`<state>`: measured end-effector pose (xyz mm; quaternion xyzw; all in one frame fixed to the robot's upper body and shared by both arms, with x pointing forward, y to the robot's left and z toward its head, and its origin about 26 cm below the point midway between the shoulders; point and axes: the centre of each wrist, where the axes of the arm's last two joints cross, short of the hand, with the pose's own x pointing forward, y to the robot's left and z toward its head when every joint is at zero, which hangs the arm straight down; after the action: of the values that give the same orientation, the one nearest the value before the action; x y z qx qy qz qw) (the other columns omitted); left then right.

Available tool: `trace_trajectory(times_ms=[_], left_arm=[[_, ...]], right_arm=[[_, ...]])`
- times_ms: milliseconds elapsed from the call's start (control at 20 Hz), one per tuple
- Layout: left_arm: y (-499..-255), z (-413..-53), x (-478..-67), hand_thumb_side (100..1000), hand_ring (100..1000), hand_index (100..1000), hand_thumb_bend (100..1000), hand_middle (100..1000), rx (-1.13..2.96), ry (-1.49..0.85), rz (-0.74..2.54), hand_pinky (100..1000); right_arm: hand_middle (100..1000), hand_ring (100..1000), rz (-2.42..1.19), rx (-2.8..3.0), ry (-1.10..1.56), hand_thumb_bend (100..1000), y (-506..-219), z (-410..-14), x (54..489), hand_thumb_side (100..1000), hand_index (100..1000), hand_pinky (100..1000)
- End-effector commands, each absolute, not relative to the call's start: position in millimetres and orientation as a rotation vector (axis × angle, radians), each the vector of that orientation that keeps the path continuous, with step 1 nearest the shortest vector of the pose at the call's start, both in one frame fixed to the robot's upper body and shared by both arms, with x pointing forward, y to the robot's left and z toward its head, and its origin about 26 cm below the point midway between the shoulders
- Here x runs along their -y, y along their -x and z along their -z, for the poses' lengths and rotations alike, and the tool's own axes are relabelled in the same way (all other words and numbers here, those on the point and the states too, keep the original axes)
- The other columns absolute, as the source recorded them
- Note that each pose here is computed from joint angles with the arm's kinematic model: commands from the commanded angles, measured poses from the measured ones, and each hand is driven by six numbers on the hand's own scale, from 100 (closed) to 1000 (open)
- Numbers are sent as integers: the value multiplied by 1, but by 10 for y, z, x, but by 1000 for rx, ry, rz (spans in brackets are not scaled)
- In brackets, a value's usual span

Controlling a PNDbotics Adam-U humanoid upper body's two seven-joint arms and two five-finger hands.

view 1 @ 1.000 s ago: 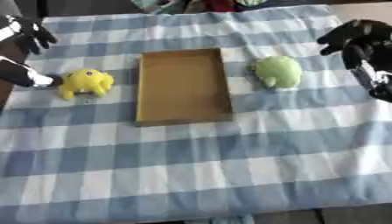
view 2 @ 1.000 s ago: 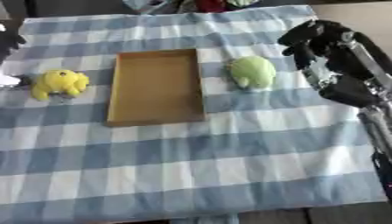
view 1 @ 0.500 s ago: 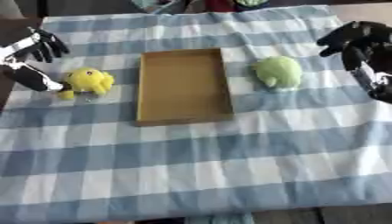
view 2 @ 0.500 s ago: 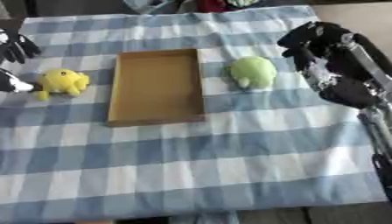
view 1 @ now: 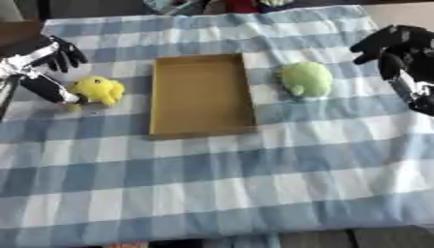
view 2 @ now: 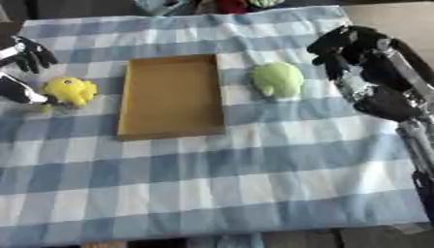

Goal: Pick up objects on the table and place them in the box.

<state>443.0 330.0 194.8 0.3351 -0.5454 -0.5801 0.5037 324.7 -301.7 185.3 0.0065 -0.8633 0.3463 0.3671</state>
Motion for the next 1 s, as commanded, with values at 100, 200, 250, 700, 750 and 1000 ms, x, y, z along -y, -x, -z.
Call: trace_trajectory(times_ms=[100,200,250,700,750,1000], left_arm=[[-4470,-2026,-3301,101,614,767,578,629,1315,-850,1413,652],[-4485,-1992,-3285,100,614,768,572,630,1311,-857,1413,653],[-4491,-1978,-3279,100,613,769,571,632,1310,-863,1412,653],[-4518,-1848,-3292,100,520,708,460,528,1271,-899,1421,577],[-4518,-1850,-3295,100,468,652,391,471,1275,-903,1419,527],[-4503,-1942,-3258,100,419,593,348,418,1355,-923,1382,478]], right_arm=[[671,773,-903,2239,-14,100,-3249,-1935,3017,489,689,697],[671,774,-903,2238,-17,100,-3250,-1932,3012,491,689,697],[671,774,-904,2238,-18,100,-3251,-1931,3008,491,689,697],[671,774,-904,2239,-20,100,-3252,-1933,3007,491,689,697],[671,774,-903,2239,-19,100,-3252,-1933,3008,490,689,697],[671,774,-902,2237,-17,100,-3251,-1928,3013,491,689,697]])
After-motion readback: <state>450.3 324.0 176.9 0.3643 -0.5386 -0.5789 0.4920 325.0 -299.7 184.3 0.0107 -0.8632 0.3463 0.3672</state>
